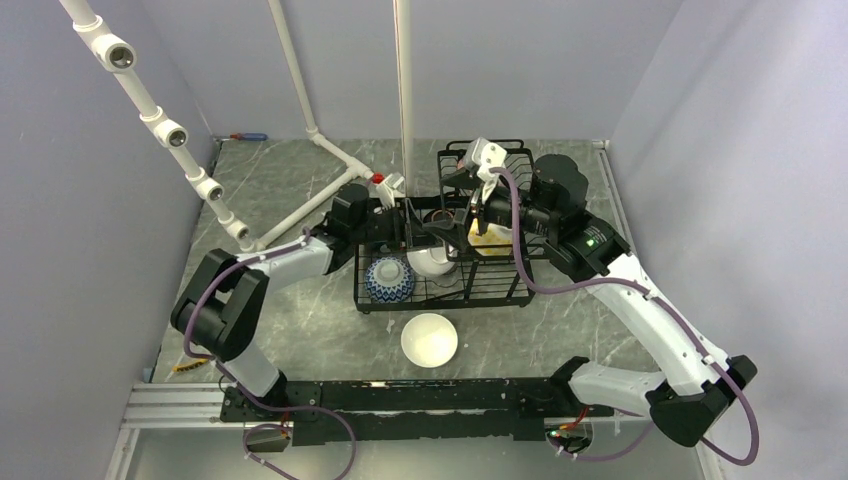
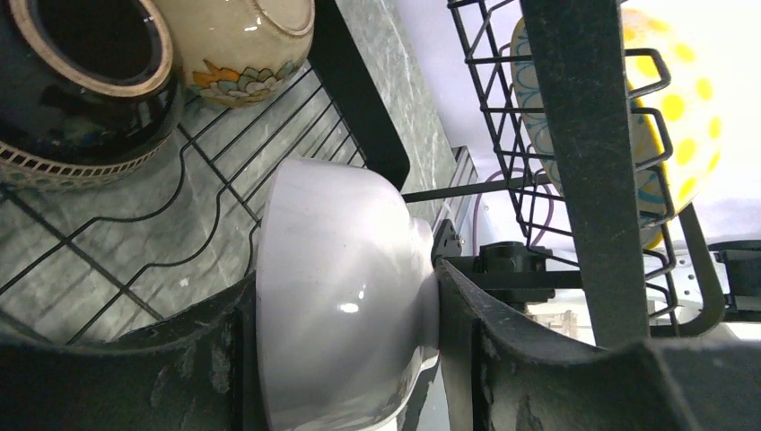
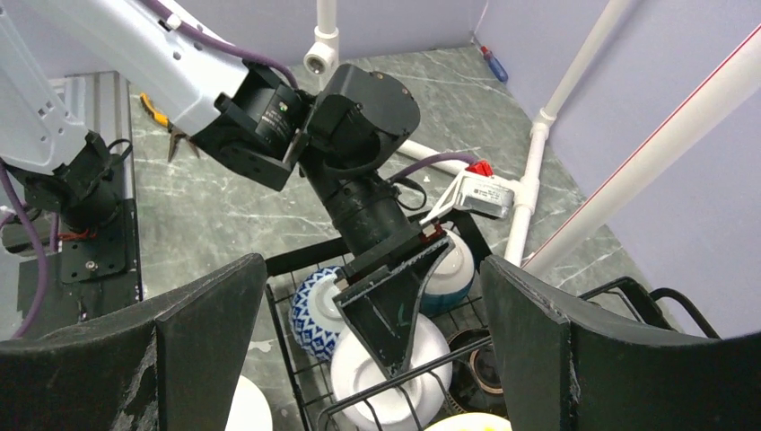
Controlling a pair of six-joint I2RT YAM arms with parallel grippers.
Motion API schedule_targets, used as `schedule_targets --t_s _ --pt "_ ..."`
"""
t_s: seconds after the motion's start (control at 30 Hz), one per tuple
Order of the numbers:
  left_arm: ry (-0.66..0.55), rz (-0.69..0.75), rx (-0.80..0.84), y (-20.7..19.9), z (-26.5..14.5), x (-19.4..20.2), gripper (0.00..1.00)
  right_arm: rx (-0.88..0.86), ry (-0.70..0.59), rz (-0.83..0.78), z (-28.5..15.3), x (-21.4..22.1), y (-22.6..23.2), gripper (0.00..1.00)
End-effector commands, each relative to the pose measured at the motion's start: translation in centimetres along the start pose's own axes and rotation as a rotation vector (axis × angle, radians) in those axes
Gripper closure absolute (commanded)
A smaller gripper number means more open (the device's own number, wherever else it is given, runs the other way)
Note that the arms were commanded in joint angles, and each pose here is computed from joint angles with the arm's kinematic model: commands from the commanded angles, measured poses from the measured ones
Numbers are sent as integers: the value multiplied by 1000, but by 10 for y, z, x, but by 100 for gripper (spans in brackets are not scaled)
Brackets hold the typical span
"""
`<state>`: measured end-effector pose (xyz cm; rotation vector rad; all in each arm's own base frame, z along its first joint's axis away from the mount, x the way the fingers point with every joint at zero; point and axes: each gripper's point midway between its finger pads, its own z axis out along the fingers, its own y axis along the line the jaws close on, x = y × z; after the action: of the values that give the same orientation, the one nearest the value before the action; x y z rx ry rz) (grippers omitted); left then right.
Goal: Load the bowls into the dish rack
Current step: Turn the bowl upside down on the dish rack.
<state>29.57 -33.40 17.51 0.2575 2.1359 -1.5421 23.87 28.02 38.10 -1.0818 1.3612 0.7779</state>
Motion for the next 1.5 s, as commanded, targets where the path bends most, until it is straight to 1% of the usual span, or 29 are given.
schedule_targets --t_s 0.0,0.3,0.5,0.67,0.77,0.83,0.93,0.97,1.0,1.03,1.13,1.23,1.47 --pt "-48 43 33 -9 14 -13 97 24 -49 -41 -6 -15 -3 7" --pt "-1 16 -23 7 38 5 97 15 -51 -49 -9 -17 0 7" --pt "67 -4 -41 16 55 22 94 18 -50 -48 -9 -17 -1 7" --pt "96 14 -65 21 59 30 89 22 -46 -50 -10 -15 -1 7" --pt "118 23 -96 28 60 33 79 23 -49 -51 -11 -15 -1 7" --pt "133 32 -116 32 60 35 68 23 -48 -53 -11 -15 -1 7" --pt "151 72 -141 34 59 39 38 23 -49 -54 -11 -15 -1 7" --pt "159 103 -135 33 59 41 24 20 -49 -56 -11 -15 0 8" --pt "162 127 -139 32 58 42 7 17 -50 -57 -11 -15 1 8" --pt "162 143 -145 32 58 43 5 16 -50 -57 -11 -15 1 8" --pt "168 167 -156 31 56 45 5 10 -51 -55 -10 -15 2 8" --pt "172 200 -203 33 52 44 5 8 -57 -56 -10 -16 2 8" --pt "177 353 -342 42 35 34 5 -5 -55 -51 -9 -15 4 8"
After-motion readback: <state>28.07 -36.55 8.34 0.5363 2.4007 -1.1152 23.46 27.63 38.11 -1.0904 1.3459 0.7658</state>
